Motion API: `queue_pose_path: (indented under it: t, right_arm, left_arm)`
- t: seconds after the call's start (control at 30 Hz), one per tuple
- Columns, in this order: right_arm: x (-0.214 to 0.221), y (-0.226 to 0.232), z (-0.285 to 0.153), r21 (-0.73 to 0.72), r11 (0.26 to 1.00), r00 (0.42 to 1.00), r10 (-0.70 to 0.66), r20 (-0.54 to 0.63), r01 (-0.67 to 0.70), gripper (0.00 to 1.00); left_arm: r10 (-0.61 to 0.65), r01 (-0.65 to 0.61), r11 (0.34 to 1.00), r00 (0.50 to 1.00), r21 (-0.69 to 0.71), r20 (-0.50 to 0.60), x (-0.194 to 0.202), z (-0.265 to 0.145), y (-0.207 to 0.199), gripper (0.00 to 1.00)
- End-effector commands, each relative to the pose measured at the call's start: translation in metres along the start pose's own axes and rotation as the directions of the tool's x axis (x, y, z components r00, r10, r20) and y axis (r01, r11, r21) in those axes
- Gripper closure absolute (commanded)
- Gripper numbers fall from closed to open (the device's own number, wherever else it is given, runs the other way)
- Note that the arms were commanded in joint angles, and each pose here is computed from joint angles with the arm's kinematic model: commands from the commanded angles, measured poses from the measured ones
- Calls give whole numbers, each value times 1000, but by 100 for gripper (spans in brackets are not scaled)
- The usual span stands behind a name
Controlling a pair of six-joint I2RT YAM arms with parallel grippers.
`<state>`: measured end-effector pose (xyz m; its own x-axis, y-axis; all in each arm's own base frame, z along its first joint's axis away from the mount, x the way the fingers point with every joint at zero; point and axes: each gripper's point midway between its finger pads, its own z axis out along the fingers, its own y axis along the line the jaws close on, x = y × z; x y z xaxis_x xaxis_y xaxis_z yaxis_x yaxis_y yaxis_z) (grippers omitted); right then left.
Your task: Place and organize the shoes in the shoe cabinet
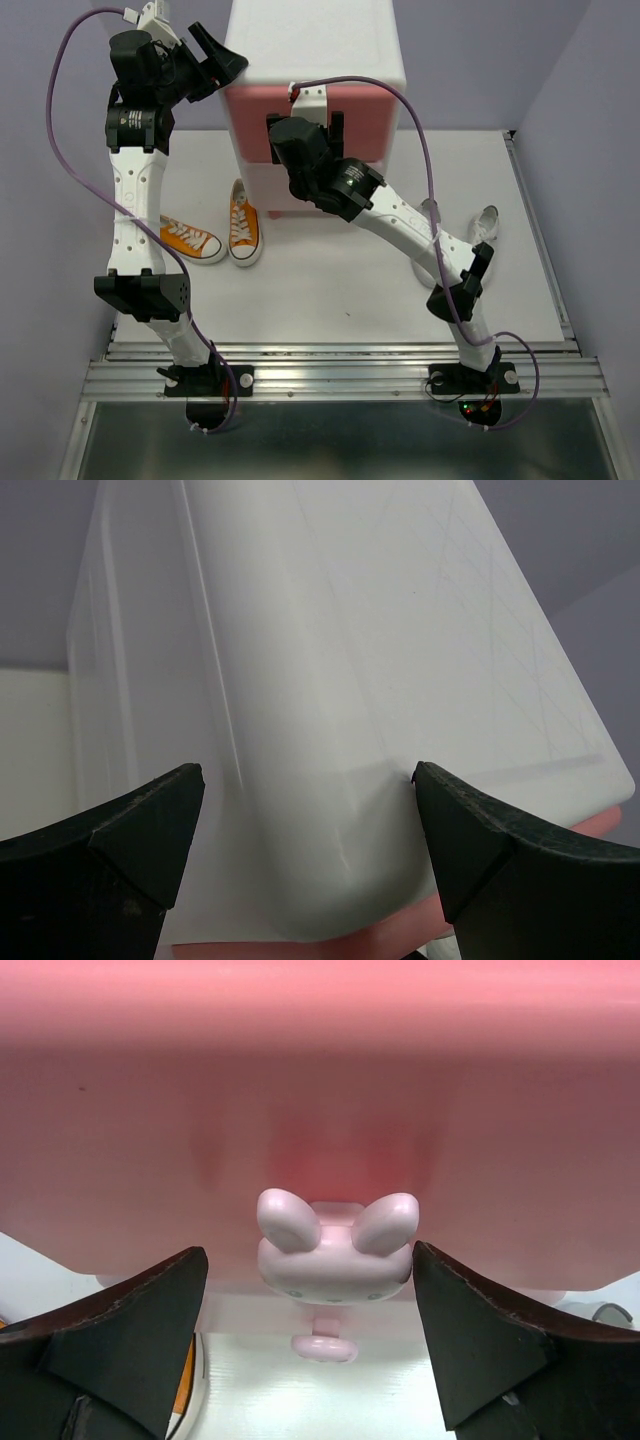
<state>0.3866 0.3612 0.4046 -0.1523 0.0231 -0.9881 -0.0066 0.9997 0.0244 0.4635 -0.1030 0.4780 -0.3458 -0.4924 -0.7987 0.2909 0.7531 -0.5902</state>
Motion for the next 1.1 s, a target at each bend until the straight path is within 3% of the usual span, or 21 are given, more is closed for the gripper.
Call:
queue_pose_path:
  t: [0.0, 0.23, 0.4, 0.57, 0.6, 1.07]
  right_arm:
    - [-29, -6, -2, 45, 996, 994, 69, 80, -72, 14]
    - [-30, -2, 1, 36, 996, 992, 77, 95, -81, 37]
    - [-30, -7, 6, 20, 995, 992, 93, 84, -95, 65]
    - [-17, -1, -1, -61, 994, 995, 91, 38, -88, 85]
    - [-24, -4, -7, -84, 991, 993, 112, 41, -108, 99]
    - [0, -5, -62, -192, 975, 993, 111, -24, -114, 99]
  left_arm:
    - [-44, 21, 994, 974, -107, -221, 63, 3, 35, 4]
    - [-47, 22, 994, 974, -111, -224, 64, 3, 37, 4]
    - [-52, 27, 993, 973, -113, -224, 64, 4, 37, 4]
    - [-62, 38, 992, 975, -118, -212, 62, 4, 36, 4]
    - [-67, 41, 991, 976, -126, -206, 61, 5, 37, 5]
    - [-108, 73, 976, 980, -204, -165, 58, 14, 51, 5]
